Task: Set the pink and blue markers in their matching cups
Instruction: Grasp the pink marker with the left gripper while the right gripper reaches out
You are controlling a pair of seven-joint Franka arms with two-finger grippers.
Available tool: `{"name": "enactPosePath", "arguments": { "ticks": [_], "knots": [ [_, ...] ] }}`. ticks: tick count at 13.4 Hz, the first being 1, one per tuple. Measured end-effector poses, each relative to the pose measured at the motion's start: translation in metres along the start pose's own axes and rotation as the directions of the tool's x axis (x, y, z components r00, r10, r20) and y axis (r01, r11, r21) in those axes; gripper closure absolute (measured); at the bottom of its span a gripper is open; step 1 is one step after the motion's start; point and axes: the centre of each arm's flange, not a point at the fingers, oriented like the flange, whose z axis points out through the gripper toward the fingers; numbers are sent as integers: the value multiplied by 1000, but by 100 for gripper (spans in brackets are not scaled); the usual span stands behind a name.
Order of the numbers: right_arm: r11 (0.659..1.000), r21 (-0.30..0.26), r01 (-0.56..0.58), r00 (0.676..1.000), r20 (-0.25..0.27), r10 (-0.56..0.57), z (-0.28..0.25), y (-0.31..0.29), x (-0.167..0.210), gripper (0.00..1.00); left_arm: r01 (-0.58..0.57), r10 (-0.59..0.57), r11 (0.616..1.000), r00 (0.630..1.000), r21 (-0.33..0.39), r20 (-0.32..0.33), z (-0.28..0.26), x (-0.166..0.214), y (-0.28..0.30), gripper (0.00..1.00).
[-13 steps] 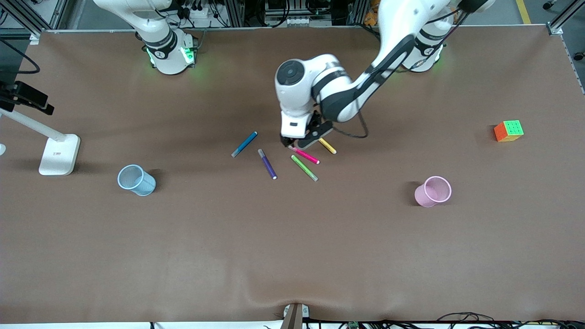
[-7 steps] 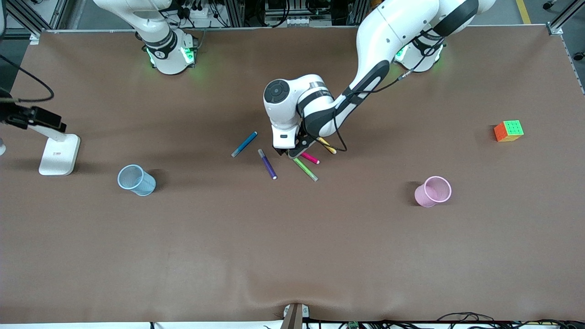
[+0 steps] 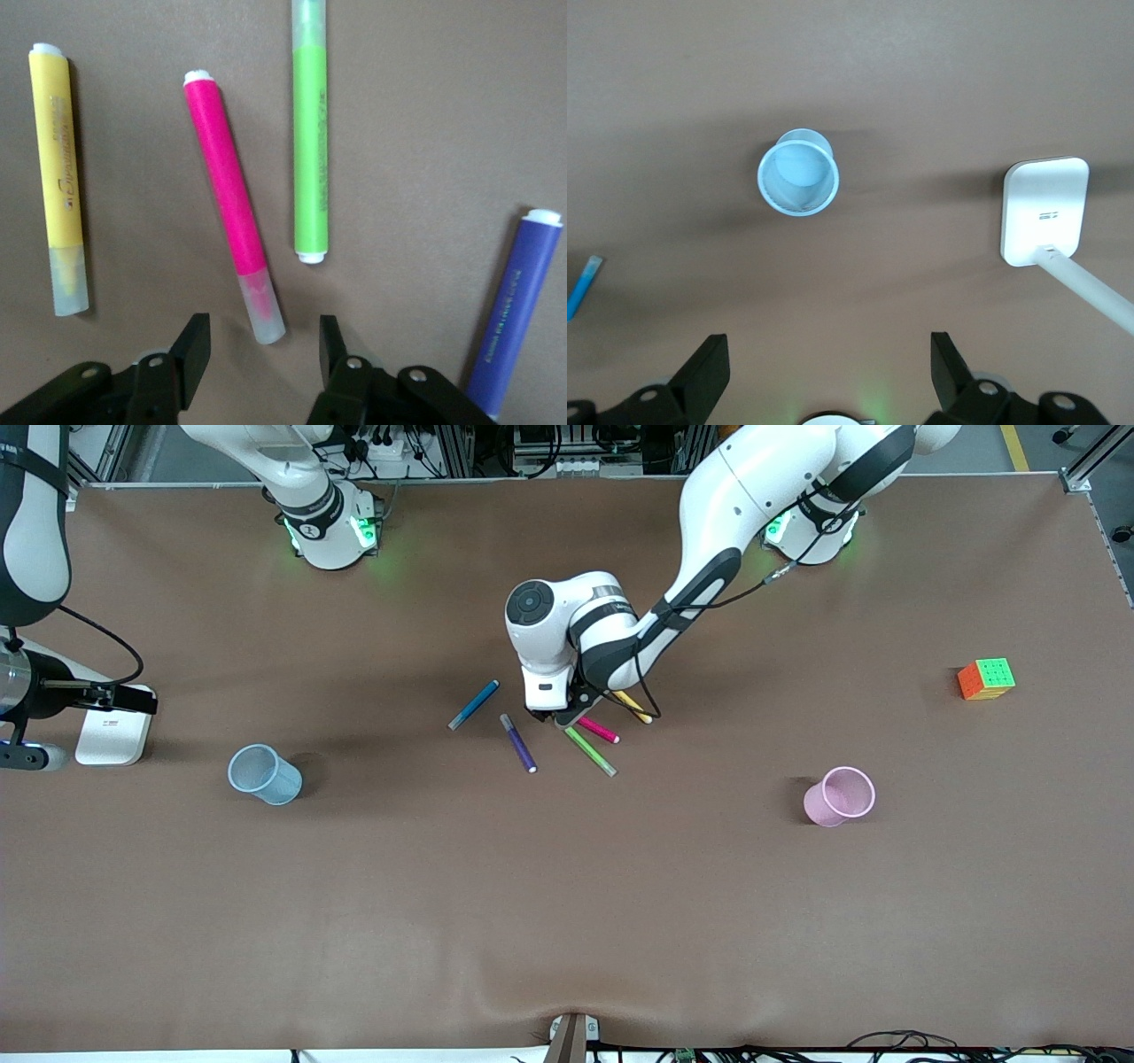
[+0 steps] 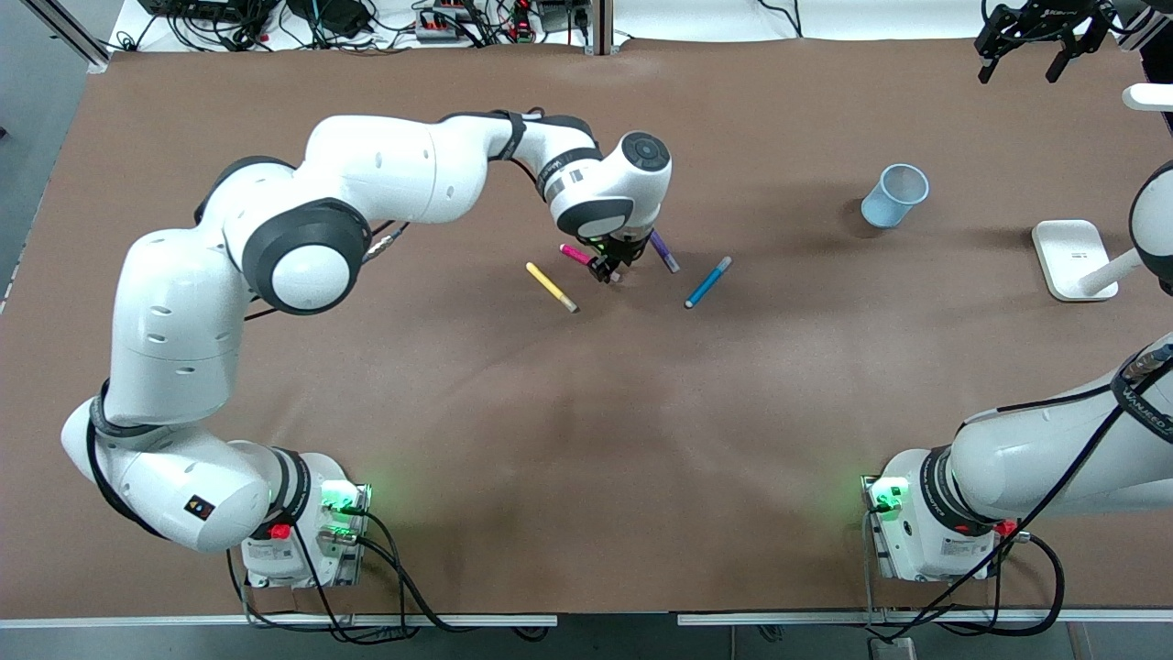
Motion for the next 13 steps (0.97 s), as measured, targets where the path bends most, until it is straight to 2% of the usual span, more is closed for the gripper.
{"name": "enactPosePath", "arguments": {
  "ticks": [2,4,6,7,13],
  "knots": [
    [996,52,-70,997,28,69,1,-9,-3,0,-7,7,1000,1000,6,-24,6,-5,-1,45],
    [986,73,-153,987,62,148,3,-20,-6,0,-8,8,1000,999,8,-34,9,-4,-2,46],
    [975,63,-214,975,80,208,4,-36,-8,0,-7,7,1000,999,6,-36,9,-2,-1,48],
    [969,56,-239,969,84,234,4,-46,-9,0,-7,8,1000,999,5,-39,8,-2,-1,53],
    [921,19,-390,915,119,385,15,-106,-18,0,-25,25,1000,998,7,-62,16,0,-1,54]
  ]
}}
